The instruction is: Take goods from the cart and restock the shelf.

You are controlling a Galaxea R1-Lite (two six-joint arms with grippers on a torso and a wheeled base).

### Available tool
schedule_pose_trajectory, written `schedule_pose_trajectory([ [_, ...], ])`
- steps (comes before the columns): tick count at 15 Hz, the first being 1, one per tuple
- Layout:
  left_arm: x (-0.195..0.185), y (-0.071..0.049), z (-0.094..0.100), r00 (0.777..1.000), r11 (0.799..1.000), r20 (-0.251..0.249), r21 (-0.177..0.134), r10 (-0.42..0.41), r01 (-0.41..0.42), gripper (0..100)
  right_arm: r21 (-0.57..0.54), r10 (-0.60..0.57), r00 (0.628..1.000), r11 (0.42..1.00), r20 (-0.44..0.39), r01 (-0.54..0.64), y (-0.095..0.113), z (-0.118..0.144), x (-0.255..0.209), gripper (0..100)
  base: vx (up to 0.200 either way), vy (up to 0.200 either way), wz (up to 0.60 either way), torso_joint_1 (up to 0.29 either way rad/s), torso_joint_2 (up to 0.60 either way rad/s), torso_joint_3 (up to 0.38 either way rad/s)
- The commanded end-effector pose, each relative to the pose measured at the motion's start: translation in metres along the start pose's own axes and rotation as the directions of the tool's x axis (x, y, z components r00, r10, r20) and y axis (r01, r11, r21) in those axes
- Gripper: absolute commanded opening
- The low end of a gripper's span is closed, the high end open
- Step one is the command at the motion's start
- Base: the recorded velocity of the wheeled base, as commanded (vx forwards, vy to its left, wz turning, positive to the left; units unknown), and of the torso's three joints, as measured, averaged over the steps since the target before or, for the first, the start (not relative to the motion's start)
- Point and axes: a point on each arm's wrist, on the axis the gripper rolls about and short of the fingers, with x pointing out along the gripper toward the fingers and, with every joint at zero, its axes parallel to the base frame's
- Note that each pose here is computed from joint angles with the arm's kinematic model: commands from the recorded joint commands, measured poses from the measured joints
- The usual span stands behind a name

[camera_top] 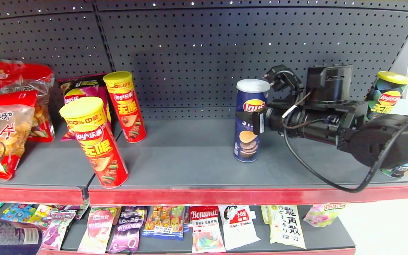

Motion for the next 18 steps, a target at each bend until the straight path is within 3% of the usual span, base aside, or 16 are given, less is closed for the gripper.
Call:
schedule_pose_trajectory([
  [1,0.0,0.0,-0.001,1.0,1.0,-0.002,0.0,0.0,0.0,0,-0.005,0.035,0.999,0.999,0.029,-0.035,0.019,0.008,-0.03,0,0.0,0.0,0.0,0.0,0.0,0.0],
  [5,0.001,0.0,0.0,1.0,1.0,-0.006,0.001,-0.003,0.003,0,-0.005,0.061,0.998,0.998,0.006,-0.061,0.03,-0.001,-0.052,0,0.0,0.0,0.0,0.0,0.0,0.0],
  [18,0.0,-0.001,-0.003,1.0,1.0,-0.013,0.0,-0.004,0.004,0,-0.002,0.104,0.995,0.995,0.004,-0.104,0.043,-0.011,-0.036,0,0.0,0.0,0.0,0.0,0.0,0.0],
])
